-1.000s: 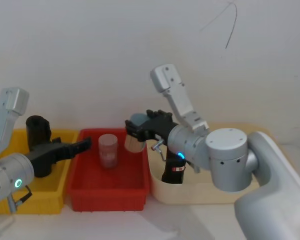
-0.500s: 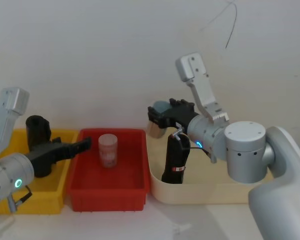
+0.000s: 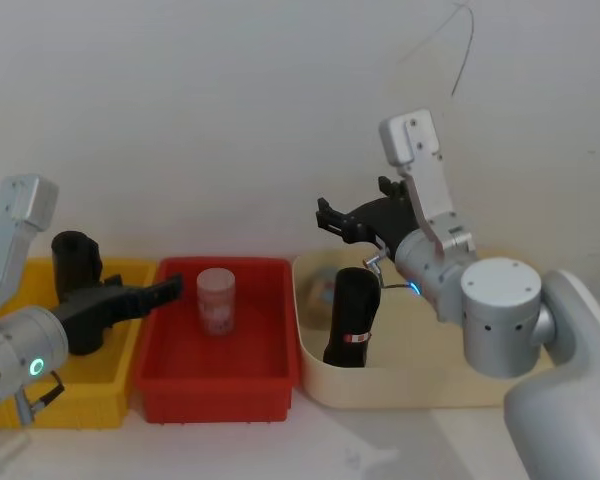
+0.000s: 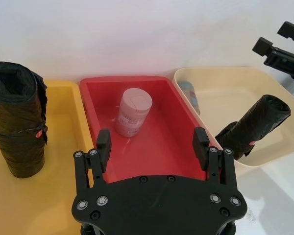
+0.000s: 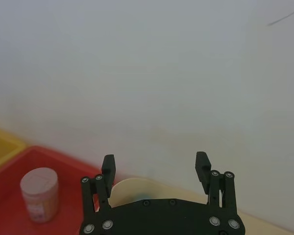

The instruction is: Pick up the garbage bag with the one hand and transfer it to the other hand.

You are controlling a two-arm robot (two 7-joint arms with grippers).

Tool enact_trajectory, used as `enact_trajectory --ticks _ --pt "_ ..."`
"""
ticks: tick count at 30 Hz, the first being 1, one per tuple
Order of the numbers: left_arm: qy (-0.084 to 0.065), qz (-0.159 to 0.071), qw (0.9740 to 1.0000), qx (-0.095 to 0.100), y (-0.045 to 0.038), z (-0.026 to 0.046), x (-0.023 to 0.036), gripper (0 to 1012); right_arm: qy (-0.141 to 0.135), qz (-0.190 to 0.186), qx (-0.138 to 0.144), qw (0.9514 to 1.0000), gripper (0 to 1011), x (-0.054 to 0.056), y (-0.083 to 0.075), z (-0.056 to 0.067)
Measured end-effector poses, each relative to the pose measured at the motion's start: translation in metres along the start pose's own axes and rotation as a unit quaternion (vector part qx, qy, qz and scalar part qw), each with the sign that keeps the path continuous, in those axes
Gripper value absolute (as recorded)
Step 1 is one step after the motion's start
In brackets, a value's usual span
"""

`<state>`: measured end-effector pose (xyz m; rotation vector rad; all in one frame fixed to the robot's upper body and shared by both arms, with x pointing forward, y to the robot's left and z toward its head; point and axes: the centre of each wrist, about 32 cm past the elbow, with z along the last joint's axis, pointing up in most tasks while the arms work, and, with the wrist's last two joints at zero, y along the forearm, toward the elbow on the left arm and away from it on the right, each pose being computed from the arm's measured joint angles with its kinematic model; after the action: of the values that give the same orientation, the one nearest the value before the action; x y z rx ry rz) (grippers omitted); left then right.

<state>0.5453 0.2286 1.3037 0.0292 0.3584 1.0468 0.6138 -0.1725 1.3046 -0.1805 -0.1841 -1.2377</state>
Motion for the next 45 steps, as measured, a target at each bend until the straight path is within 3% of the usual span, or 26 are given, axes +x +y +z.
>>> enact_trajectory --ticks 9,20,32,45 --pt "0.0 0.0 1.0 0.0 0.0 0.0 0.0 1000 -0.014 -0.004 0.044 0.9989 1000 -0.007 -0.018 -0.021" --pt "0.0 0.0 1.0 0.0 0.0 0.0 0.0 1000 -0.01 0.035 0.076 0.9964 1000 -0.019 -0.056 -0.038" --pt "0.0 0.0 1.0 0.0 0.0 0.0 0.0 1000 0.001 0.071 0.096 0.9928 1000 -0.029 -0.078 -0.036" --pt "0.0 0.0 1.0 0.0 0.0 0.0 0.0 1000 0.006 0.087 0.104 0.9907 1000 -0.034 -0.087 -0.034"
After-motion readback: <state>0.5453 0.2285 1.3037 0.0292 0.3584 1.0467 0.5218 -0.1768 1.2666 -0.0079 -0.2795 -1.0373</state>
